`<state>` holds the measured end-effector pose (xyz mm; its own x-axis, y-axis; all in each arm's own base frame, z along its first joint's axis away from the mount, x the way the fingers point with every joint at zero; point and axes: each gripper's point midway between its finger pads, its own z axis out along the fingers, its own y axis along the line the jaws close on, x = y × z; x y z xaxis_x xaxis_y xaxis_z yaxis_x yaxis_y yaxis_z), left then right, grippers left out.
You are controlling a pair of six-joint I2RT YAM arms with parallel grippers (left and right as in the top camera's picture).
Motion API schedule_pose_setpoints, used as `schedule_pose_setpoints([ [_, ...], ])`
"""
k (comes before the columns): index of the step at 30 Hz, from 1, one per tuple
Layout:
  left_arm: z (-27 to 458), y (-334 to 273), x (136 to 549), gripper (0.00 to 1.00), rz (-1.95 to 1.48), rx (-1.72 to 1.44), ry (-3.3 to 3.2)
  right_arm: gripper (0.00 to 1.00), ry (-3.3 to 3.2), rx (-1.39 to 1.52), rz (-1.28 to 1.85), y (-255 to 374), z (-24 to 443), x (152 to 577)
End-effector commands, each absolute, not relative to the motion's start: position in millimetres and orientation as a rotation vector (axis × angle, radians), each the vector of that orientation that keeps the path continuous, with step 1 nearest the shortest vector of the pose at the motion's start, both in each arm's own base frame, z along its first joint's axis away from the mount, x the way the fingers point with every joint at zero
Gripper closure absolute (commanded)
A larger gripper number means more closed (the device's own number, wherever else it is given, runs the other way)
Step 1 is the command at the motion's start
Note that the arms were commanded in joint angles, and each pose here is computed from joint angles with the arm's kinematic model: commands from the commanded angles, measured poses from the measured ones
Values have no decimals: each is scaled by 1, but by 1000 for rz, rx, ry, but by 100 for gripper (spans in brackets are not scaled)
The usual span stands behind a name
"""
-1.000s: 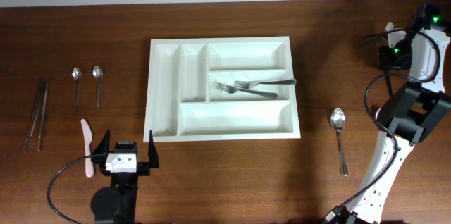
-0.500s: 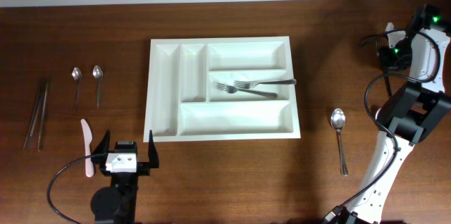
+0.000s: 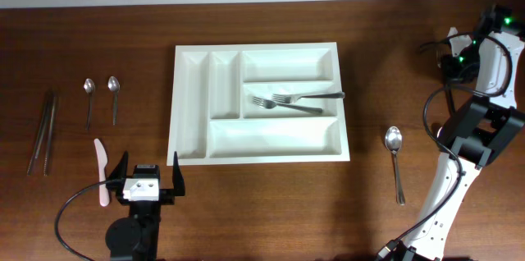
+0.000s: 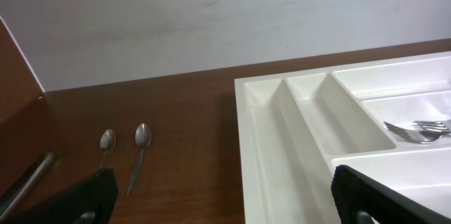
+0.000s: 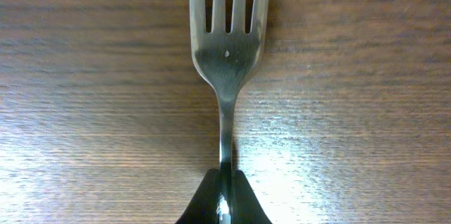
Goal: Pack container
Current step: 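Grasp the rightmost fork with the right gripper and lift, then carry the fork into the tray's middle compartment and release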
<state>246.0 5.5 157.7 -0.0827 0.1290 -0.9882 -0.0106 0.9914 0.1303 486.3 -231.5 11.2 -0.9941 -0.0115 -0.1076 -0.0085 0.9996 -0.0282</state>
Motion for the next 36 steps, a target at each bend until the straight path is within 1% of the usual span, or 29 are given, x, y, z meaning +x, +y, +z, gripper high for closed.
schedule_pose_setpoints([
  [1, 156, 7, 246, 1, 132, 96, 1650, 96, 2979, -110, -92, -220, 36, 503],
  [6, 156, 7, 246, 1, 132, 96, 1650, 96, 2929, -238, -118, -194, 75, 512],
  [9, 156, 7, 246, 1, 132, 96, 1650, 96, 2876, -387, -106, -169, 99, 518],
  [16, 156, 7, 246, 1, 132, 96, 1650, 96, 2725, -743, -7, -88, 152, 520],
  [21, 156, 7, 246, 1, 132, 96, 1650, 96, 2633, -950, 0, -35, 179, 515],
  [26, 156, 7, 246, 1, 132, 96, 1650, 96, 2562, -1148, 35, 17, 189, 505],
  [29, 156, 7, 246, 1, 132, 96, 1650, 96, 2506, -1229, 109, 57, 190, 502],
  [36, 156, 7, 246, 1, 132, 96, 1650, 96, 2418, -1404, 143, 127, 190, 489],
])
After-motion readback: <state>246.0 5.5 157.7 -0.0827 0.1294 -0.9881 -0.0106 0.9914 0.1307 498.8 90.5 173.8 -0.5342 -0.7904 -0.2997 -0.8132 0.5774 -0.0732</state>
